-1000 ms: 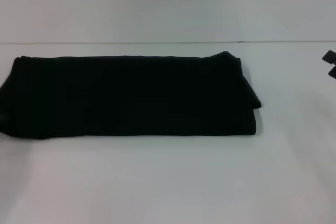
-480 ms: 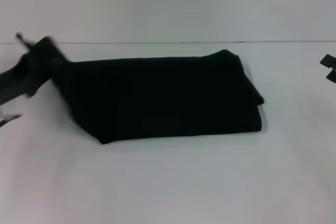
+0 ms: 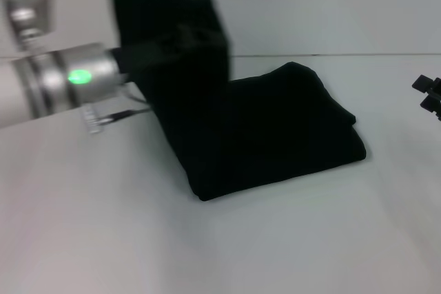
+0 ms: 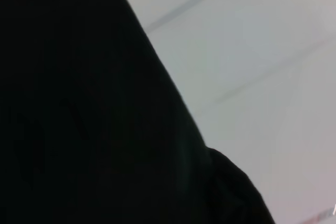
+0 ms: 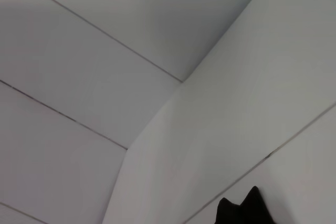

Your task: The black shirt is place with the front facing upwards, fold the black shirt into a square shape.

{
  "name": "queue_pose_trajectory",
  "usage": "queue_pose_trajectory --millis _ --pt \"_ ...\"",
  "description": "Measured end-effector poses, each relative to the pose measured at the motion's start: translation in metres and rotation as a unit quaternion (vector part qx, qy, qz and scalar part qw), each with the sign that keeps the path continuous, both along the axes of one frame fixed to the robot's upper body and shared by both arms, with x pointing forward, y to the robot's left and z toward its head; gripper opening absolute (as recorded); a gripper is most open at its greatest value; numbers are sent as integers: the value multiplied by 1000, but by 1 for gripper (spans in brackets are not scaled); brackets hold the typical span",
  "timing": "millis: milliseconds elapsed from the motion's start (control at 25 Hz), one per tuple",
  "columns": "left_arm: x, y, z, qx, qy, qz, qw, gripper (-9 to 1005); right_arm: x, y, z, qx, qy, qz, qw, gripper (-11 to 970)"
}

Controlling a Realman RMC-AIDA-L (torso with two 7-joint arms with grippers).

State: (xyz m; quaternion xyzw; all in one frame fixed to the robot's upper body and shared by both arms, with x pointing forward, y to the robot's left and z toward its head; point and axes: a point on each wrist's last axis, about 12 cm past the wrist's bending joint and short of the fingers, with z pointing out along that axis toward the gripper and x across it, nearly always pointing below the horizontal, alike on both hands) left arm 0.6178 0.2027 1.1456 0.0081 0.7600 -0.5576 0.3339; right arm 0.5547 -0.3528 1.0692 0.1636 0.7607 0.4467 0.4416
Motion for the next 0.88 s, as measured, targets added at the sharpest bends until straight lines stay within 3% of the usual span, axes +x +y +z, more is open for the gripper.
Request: queue_pose_trajectory --millis 160,200,240,280,400,520,720,880 --pt "10 -47 -4 63 -3 -43 997 19 1 2 0 -3 -2 4 1000 611" --pt "10 -47 -4 63 -3 -43 997 19 1 2 0 -3 -2 4 1000 610" --pt "11 -70 -9 97 -6 -65 993 19 1 3 0 -4 -2 5 1000 609" --pt "12 -74 -9 104 -8 -68 992 20 1 3 0 -4 -2 6 1000 608" --pt "10 -109 -18 165 -18 -107 980 21 1 5 -2 -3 0 9 1000 606" --pt "6 -130 -27 218 -28 -142 965 51 0 5 -4 -1 4 9 1000 604" --pt "-5 -140 -18 231 -61 -204 950 127 -1 2 -4 -5 5 9 1000 600" --pt "-12 -109 2 174 -79 -213 958 188 2 3 -2 -12 7 21 1000 597"
